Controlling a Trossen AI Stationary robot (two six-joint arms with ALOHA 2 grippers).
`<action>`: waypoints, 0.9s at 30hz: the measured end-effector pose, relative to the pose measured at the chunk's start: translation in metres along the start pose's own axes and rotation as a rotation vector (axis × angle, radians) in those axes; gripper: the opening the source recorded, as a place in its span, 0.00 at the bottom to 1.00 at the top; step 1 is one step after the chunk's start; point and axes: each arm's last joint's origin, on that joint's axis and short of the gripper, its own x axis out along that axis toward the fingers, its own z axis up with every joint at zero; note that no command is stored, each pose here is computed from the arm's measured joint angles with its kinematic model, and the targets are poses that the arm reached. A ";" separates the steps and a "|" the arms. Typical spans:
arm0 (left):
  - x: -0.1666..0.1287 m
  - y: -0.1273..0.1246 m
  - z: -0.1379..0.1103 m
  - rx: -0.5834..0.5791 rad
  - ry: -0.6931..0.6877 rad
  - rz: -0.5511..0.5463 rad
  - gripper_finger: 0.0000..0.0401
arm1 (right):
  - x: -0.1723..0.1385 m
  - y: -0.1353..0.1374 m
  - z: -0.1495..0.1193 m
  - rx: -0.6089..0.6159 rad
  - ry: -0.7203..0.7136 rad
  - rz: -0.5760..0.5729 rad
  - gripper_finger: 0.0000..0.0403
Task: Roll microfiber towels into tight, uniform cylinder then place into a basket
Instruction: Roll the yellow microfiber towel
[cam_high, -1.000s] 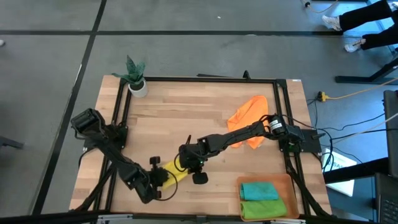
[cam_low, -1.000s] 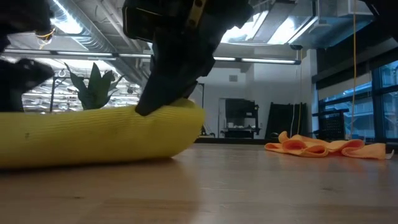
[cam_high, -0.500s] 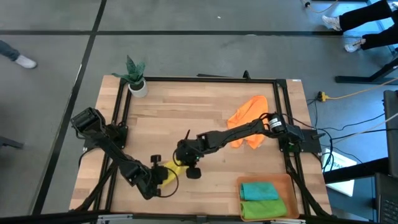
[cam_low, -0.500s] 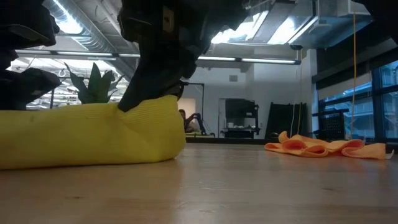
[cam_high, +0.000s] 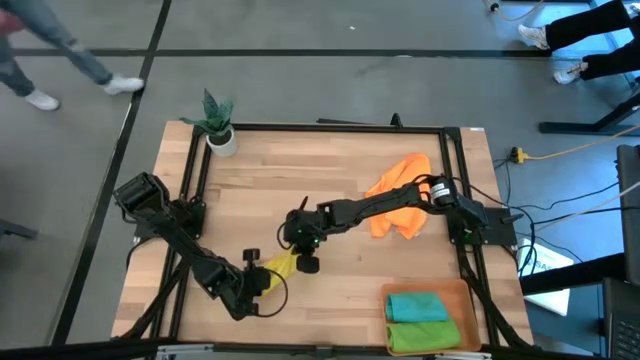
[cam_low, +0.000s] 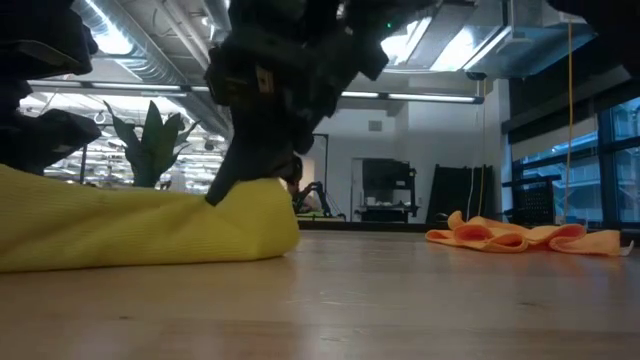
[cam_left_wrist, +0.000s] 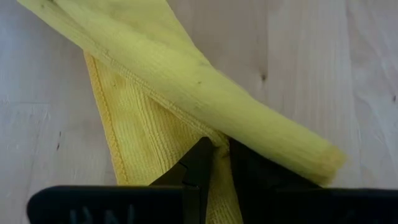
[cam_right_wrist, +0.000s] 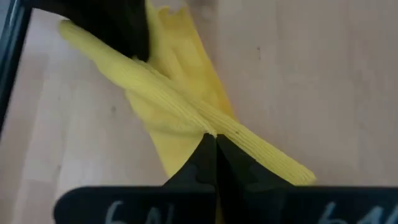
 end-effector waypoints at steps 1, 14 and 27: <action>0.000 0.000 0.000 0.000 0.000 0.001 0.14 | 0.001 -0.002 -0.001 0.003 -0.001 -0.001 0.00; -0.038 0.002 0.024 0.074 0.104 0.123 0.14 | 0.004 -0.012 -0.008 0.013 0.008 -0.048 0.00; -0.090 -0.018 0.059 0.139 0.033 0.167 0.14 | 0.004 -0.012 -0.008 0.005 0.010 -0.054 0.00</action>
